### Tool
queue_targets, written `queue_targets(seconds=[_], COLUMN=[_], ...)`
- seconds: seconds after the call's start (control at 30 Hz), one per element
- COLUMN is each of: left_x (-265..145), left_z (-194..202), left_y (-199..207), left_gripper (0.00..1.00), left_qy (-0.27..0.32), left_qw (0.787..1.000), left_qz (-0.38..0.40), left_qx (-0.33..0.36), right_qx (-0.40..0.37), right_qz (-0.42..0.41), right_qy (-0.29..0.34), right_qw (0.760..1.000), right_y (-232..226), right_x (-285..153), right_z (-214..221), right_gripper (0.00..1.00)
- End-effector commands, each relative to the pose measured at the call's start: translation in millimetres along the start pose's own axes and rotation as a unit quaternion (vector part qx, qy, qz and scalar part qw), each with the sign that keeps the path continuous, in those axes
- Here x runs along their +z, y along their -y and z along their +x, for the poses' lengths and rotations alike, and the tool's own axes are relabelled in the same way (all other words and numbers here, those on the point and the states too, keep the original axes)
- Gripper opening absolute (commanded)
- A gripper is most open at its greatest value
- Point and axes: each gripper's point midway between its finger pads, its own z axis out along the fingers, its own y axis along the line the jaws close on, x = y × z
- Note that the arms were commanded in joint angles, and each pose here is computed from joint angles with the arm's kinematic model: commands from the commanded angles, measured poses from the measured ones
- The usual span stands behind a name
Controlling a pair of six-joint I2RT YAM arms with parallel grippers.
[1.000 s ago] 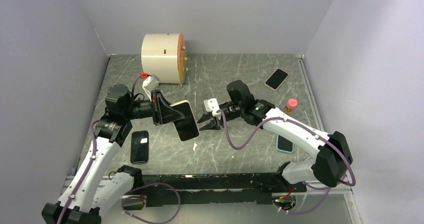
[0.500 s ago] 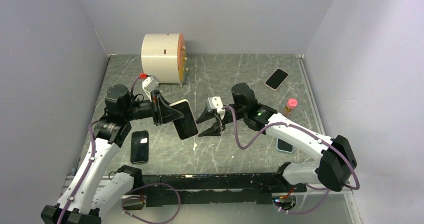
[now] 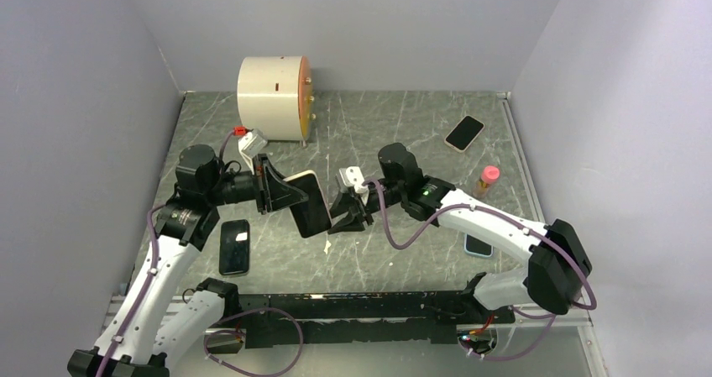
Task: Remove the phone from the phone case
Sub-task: Remove the phone case from the phone.
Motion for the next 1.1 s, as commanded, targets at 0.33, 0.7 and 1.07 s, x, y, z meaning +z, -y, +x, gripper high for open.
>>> queue_targets(seconds=[0.33,0.7,1.07], left_x=[-0.2,7.8,9.7], left_z=[-17.9,-8.9,-4.4], left_y=[21.7,15.1,15.3], left_gripper=[0.03,0.02,0.02], left_qy=[0.015,-0.02,-0.036], left_qw=[0.998,0.996,0.992], left_qz=[0.052,0.086,0.113], left_qx=[0.034,-0.016,-0.033], right_qx=[-0.079,-0.164,-0.256], right_qz=[0.006,0.038,0.079], right_qy=[-0.031,-0.083,-0.103], right_qw=[0.996,0.982,0.958], right_y=[12.9,36.7,54.3], right_x=[0.8,-5.1,-3.8], right_z=[4.0,10.3,-1.9], right_gripper=[0.0,0.0,0.0])
